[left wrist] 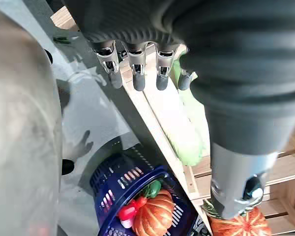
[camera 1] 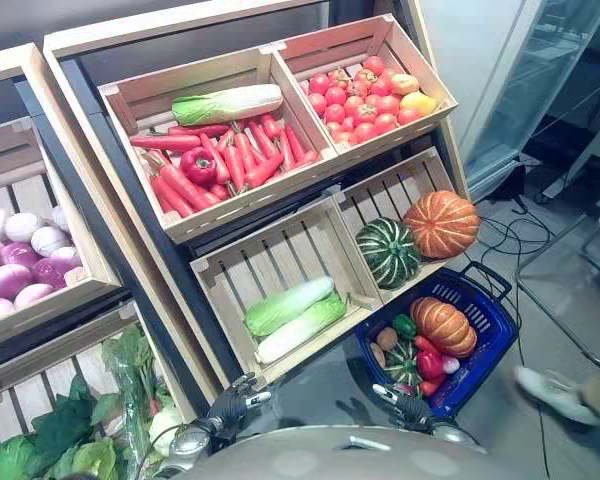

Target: Pick up fruits and vegetables into the basket

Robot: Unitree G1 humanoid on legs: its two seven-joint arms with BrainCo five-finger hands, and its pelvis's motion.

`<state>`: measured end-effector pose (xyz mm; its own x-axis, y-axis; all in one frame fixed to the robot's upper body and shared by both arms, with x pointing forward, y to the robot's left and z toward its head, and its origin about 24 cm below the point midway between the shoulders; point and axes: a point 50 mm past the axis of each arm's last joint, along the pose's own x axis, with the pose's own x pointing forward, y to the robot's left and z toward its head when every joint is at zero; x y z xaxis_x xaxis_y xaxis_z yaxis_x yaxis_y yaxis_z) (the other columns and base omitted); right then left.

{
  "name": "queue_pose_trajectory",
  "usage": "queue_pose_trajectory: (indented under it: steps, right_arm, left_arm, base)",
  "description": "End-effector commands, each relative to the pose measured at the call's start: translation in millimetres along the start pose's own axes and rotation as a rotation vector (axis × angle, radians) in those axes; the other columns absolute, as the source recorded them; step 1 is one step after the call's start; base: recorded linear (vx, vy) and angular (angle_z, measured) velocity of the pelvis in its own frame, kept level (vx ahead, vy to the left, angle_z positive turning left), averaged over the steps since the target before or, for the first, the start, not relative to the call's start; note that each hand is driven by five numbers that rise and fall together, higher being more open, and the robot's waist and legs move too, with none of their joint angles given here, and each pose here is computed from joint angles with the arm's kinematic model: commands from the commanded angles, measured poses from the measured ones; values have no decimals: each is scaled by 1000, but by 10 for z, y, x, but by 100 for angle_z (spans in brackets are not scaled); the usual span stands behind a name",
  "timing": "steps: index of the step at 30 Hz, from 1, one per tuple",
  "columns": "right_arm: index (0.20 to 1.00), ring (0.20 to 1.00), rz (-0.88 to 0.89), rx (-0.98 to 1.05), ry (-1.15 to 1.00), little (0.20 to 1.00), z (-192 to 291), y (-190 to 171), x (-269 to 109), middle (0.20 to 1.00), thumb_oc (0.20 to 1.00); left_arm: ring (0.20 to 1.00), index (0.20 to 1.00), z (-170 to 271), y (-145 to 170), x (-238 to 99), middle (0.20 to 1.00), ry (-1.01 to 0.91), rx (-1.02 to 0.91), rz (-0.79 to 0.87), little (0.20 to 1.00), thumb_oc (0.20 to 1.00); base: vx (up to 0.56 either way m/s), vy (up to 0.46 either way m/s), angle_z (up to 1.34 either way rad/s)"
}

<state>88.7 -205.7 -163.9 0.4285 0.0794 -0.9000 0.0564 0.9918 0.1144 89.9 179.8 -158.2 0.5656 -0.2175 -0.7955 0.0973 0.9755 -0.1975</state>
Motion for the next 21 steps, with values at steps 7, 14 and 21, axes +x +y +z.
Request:
queue_pose_trajectory:
  steps: [7,14,21]
  right_arm:
    - [1000,1000,26,-48,-4,1000,167,160,94,1000,1000]
    - [1000,1000,22,-55,-16,1000,201,142,94,1000,1000]
    - [1000,1000,2,-77,-75,1000,274,139,95,1000,1000]
  left_arm:
    - [1000,1000,265,-34,143,1000,-48,10,-6,1000,1000]
    - [1000,1000,335,-15,144,1000,-93,83,26,1000,1000]
    - [1000,1000,480,-39,144,1000,-205,224,87,1000,1000]
  base:
    - [-2,28,6]
    - [0,0,0]
    - [0,0,0]
